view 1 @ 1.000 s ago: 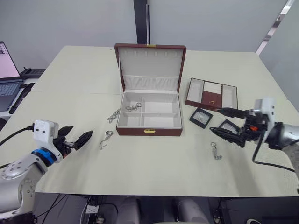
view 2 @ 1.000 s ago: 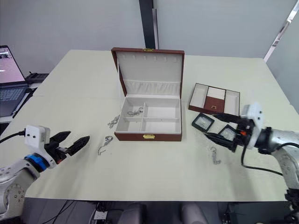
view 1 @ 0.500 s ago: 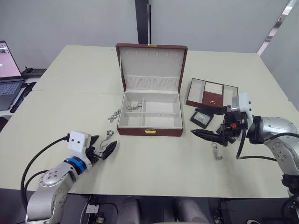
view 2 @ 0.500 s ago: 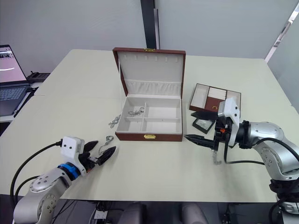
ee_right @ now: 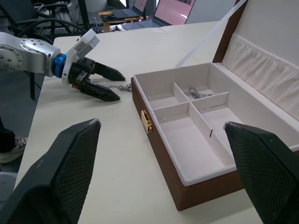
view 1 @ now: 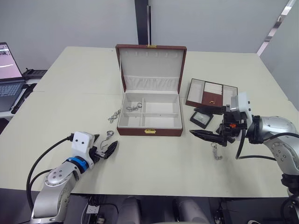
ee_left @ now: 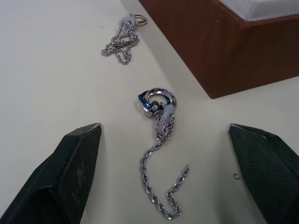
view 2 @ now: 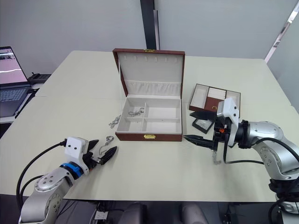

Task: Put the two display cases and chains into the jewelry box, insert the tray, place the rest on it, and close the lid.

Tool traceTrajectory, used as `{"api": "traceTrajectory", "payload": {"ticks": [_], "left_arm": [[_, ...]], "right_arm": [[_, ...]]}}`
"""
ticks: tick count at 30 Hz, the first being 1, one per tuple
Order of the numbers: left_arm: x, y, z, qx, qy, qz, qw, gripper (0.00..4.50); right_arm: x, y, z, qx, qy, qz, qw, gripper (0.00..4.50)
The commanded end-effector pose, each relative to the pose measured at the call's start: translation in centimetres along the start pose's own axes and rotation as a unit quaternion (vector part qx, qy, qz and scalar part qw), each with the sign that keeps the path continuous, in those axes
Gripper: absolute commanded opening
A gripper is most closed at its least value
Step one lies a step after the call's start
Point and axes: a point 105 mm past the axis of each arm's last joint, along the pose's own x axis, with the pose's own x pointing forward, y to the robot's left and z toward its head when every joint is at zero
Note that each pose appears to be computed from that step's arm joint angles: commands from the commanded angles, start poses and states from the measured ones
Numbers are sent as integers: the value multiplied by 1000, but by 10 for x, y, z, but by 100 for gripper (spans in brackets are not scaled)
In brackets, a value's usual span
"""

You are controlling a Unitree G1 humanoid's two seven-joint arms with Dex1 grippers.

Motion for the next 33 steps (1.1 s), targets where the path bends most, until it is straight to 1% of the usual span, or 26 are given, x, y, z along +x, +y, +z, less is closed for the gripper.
{"api": "traceTrajectory", "payload": {"ticks": [1,11,13,21,23,26,28,30,33], "left_arm": [[-1,0,-18,-11,33,-2,999,358],[-1,1,-23,-16,38,0,999,56],[0,1,-23,-16,37,0,999,2],[1,4,-18,-12,23,8,1000,2],[1,5,-10,-10,8,7,1000,2],[0,5,9,-16,-24,-1,1000,2],[-1,5,16,-17,-34,-5,999,2],[-2,5,31,-16,-53,-12,998,2],[-3,3,47,-12,-68,-23,997,2]], "right_arm": [[0,3,8,-16,-7,7,1000,450],[-3,4,6,-14,-1,6,1000,450],[-3,4,7,-14,-1,6,1000,450],[-2,3,6,-15,-1,6,1000,450],[-2,3,8,-17,-4,5,1000,450],[-3,2,13,-21,-8,5,1000,450],[-3,1,15,-22,-11,4,1000,450],[-4,0,19,-26,-16,2,1000,450],[-4,-2,24,-31,-21,-1,999,450]]}}
